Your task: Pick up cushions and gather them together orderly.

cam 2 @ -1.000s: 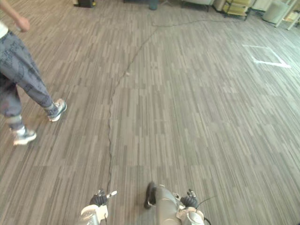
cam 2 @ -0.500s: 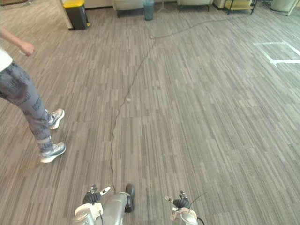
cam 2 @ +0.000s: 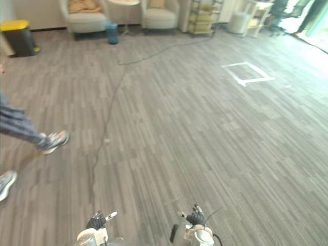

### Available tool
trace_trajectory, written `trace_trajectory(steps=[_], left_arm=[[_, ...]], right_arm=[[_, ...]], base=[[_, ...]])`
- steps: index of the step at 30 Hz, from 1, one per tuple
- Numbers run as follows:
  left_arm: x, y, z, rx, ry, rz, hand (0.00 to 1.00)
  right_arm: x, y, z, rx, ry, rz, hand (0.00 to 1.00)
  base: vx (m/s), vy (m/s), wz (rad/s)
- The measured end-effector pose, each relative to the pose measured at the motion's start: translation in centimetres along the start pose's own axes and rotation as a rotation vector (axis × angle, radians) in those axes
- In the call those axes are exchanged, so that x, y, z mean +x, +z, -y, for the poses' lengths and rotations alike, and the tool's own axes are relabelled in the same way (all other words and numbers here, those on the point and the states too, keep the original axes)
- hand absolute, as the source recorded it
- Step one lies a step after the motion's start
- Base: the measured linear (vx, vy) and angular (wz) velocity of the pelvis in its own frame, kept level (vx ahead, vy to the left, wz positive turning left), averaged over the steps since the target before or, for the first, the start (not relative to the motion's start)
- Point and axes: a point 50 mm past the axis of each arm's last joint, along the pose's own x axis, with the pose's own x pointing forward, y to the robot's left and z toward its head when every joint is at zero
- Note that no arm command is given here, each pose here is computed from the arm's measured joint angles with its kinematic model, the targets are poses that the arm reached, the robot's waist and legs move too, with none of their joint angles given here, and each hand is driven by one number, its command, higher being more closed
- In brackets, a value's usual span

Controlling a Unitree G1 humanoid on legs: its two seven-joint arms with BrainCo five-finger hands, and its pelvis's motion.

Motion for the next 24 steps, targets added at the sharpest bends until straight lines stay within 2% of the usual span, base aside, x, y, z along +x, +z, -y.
trace_trajectory(steps=[3, 7, 10, 14, 20, 24], left_arm=[[0.0, -0.7, 0.6, 0.038, -0.025, -0.034, 0.0], [0.0, -0.3, 1.8, 0.011, -0.041, -0.022, 0.0], [-0.3, -0.3, 2.0, -0.005, -0.043, 0.0, 0.0], [-0.4, 0.9, 0.5, -0.018, -0.008, 0.074, 0.0], [-0.7, 0.2, 0.3, -0.08, 0.007, 0.069, 0.0], [-0.6, 0.5, -1.1, -0.071, 0.043, 0.081, 0.0]], right_arm=[[0.4, 0.4, 0.3, -0.019, 0.007, -0.008, 0.0], [0.6, 1.1, 1.2, -0.03, -0.009, 0.014, 0.0], [0.7, 1.1, 0.6, -0.057, 0.013, 0.01, 0.0], [0.1, -0.8, -1.8, -0.041, 0.07, -0.054, 0.0], [0.1, -1.2, -1.4, -0.037, 0.048, -0.078, 0.0], [-0.7, -3.1, -1.1, -0.049, 0.053, -0.131, 0.0]], base=[[0.69, -0.026, -0.09], [0.7, -0.181, -0.2], [0.56, -0.123, -1.29], [0.57, 0.001, -1.14], [0.58, 0.262, -1.28], [0.76, 0.405, -0.86]])
